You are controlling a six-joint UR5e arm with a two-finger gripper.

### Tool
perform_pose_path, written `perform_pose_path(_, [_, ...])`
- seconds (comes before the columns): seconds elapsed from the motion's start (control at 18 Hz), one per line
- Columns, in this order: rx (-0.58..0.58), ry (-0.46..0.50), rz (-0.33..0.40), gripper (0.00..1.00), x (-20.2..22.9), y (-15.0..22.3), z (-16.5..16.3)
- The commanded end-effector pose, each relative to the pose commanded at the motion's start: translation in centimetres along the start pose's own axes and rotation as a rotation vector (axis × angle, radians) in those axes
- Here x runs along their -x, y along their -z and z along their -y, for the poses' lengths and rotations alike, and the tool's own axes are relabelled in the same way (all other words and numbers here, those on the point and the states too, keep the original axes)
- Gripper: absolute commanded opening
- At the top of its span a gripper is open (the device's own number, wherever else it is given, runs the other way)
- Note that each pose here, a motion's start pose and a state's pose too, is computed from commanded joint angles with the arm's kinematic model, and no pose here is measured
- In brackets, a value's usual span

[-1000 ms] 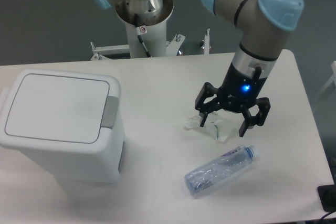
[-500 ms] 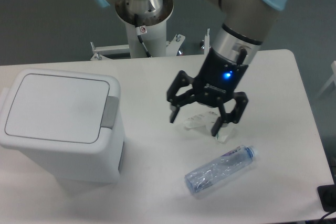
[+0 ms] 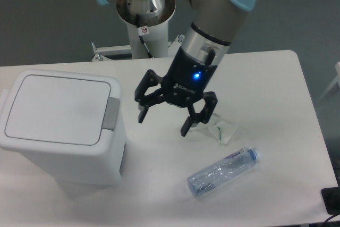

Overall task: Open the trash can
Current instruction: 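Move the open gripper over the wrapper toward the trash can lid, then press the gripper fingers on the lid's grey button to pop it open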

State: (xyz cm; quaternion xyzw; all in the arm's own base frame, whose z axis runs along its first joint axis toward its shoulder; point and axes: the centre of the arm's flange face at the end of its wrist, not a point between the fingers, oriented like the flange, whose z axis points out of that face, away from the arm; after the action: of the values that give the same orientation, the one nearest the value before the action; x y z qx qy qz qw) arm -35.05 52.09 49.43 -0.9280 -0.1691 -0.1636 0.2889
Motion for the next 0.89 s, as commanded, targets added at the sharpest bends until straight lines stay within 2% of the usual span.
perform_pose_path(0.56, [0.048, -0.012, -0.036, 1.0, -2.1, -2.9, -1.5])
perform_pose_path(0.89, [0.043, -0.024, -0.028, 1.0, -2.5, -3.0, -1.7])
